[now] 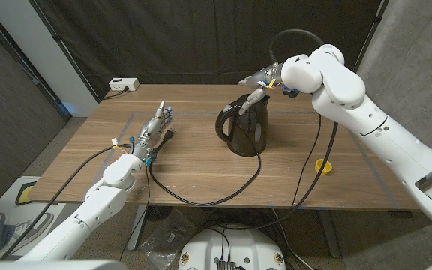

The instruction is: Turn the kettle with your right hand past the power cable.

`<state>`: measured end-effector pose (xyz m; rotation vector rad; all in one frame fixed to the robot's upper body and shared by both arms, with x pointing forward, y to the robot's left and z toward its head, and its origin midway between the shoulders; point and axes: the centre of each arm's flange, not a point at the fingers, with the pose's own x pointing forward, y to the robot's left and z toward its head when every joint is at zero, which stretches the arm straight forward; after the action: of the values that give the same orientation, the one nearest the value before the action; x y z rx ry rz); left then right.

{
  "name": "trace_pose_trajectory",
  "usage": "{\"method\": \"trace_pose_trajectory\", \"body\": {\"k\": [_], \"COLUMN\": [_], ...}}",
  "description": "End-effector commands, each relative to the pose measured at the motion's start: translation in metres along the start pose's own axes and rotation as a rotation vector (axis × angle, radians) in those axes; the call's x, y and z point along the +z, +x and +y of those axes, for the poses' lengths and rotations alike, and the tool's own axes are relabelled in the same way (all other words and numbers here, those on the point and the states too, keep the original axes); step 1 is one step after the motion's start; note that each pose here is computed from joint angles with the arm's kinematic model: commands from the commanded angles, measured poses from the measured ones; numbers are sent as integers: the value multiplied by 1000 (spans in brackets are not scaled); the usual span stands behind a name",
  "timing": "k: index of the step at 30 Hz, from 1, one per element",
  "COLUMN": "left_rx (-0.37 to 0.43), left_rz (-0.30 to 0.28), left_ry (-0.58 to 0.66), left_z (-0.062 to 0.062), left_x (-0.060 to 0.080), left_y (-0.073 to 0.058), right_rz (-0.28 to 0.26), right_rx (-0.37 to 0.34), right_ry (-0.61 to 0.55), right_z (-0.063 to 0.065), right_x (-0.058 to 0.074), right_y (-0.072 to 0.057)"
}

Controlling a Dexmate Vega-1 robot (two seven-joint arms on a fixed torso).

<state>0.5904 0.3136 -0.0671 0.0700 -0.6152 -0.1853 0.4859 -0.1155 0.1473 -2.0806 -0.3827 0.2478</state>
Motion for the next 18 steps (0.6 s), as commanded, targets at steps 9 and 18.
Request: {"method": "trace_pose_trajectory", "body": {"k": [9,18], "left_rx": [-6,-5], "left_rz": [9,17], "left_ry": [-23,-31], "left_z": [-4,-5], "left_x": [-6,-9], "left_y": [1,0], "right_rz": [-33,-41], "right_rx": [0,-23], "right_ry": [-20,-36], "right_z": [2,4], "right_x": [7,12], "right_y": [5,10]}}
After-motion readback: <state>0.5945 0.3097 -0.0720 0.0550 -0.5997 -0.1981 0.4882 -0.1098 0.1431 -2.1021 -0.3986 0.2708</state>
